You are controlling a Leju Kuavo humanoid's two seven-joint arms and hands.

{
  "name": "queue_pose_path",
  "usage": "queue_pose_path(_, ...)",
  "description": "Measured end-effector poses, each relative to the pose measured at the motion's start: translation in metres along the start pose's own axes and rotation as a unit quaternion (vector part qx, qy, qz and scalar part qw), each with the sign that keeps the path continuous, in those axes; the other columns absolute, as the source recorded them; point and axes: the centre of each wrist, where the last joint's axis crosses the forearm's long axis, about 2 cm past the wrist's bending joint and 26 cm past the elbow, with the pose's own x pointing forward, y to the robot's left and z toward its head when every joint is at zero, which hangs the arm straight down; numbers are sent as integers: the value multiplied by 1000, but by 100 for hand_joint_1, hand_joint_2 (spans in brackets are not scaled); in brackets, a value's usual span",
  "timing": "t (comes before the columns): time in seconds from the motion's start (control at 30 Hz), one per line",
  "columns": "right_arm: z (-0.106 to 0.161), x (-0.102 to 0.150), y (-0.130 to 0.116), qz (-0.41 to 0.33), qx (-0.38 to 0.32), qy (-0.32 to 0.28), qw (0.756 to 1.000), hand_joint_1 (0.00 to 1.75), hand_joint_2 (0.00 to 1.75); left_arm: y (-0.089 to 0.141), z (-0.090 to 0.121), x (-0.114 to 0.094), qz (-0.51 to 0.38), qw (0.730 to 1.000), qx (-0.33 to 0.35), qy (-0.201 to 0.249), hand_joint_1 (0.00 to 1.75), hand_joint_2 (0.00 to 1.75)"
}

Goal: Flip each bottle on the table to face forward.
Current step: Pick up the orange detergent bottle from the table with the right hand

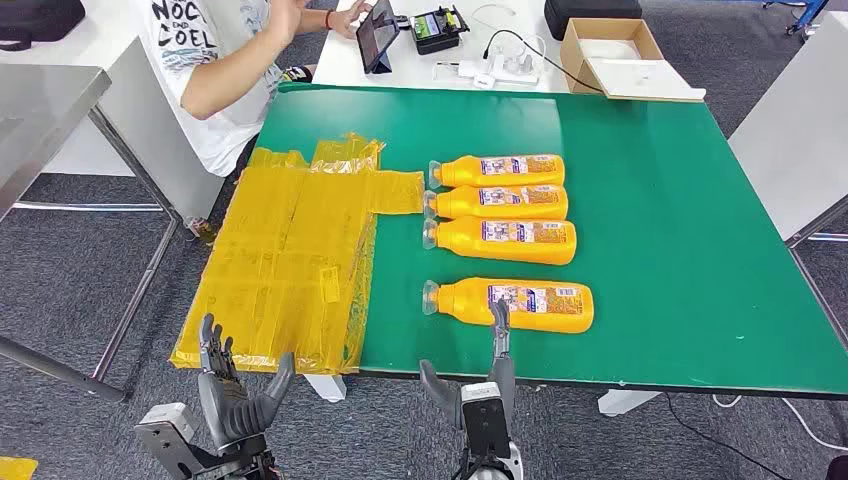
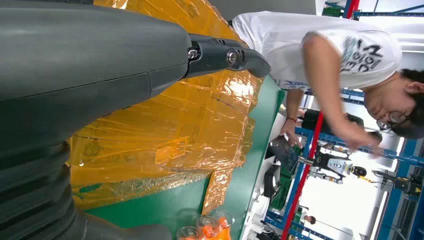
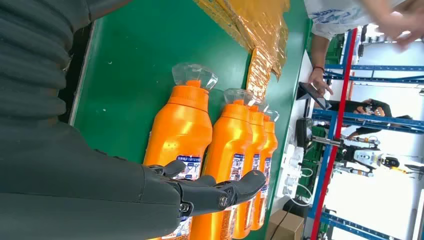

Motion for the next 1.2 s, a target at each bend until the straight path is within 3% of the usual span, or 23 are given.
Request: queue_pose_path(1.2,0,0,0,-2,-2,2,1000,0,175,0,0,0,0,1000,0,1,0,175)
